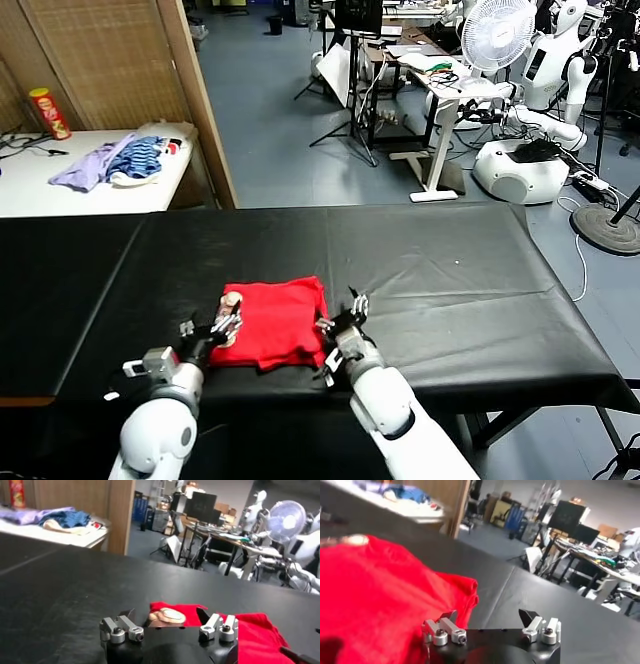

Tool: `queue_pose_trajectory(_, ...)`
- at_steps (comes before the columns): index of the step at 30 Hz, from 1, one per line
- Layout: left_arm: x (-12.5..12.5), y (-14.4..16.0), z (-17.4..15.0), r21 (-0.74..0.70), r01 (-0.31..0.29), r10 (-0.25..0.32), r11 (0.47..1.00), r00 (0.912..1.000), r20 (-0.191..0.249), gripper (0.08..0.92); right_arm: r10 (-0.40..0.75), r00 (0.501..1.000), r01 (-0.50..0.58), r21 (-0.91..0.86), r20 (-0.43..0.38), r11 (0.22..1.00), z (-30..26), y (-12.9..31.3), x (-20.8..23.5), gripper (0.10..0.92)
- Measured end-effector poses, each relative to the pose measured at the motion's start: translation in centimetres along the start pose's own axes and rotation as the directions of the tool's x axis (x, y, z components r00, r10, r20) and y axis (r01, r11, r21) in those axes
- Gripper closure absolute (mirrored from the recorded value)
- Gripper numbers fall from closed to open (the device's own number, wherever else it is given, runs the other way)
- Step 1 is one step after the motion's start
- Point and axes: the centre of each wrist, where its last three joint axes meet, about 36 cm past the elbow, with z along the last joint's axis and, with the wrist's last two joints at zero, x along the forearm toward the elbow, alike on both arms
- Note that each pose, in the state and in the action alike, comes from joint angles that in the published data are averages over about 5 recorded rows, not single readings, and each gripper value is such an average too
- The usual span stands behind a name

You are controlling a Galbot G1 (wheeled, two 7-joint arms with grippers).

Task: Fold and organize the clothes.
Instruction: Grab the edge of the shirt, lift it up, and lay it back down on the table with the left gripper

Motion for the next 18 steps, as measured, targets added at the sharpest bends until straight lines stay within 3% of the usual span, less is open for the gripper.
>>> queue_pose_trajectory(6,-0.2,1.8,0.5,0.222,-0.029,0.04,0.975,0.9983,-0.043,0.201,-0.032,0.998,0.041,-0.187,0.048,0.982,-1.9,-2.0,2.1,0.224)
queue_pose_trajectory(12,-0.6,2.9,0.6,0.411,-0.069,0.091,0.909,0.9952,-0.034,0.203,-0.044,0.995,0.067,-0.254,0.092,0.965,-3.1,-2.4,4.1,0.224)
queue_pose_trajectory(15,-0.9,3.3,0.8,0.452,-0.069,0.095,0.89,0.9948,-0.036,0.243,-0.048,0.994,0.074,-0.269,0.102,0.96,-3.4,-2.3,4.8,0.224)
queue_pose_trajectory(18,-1.1,3.6,1.2,0.46,-0.06,0.092,0.886,0.9946,-0.047,0.357,-0.045,0.993,0.073,-0.279,0.106,0.958,-3.5,-2.5,5.1,0.224)
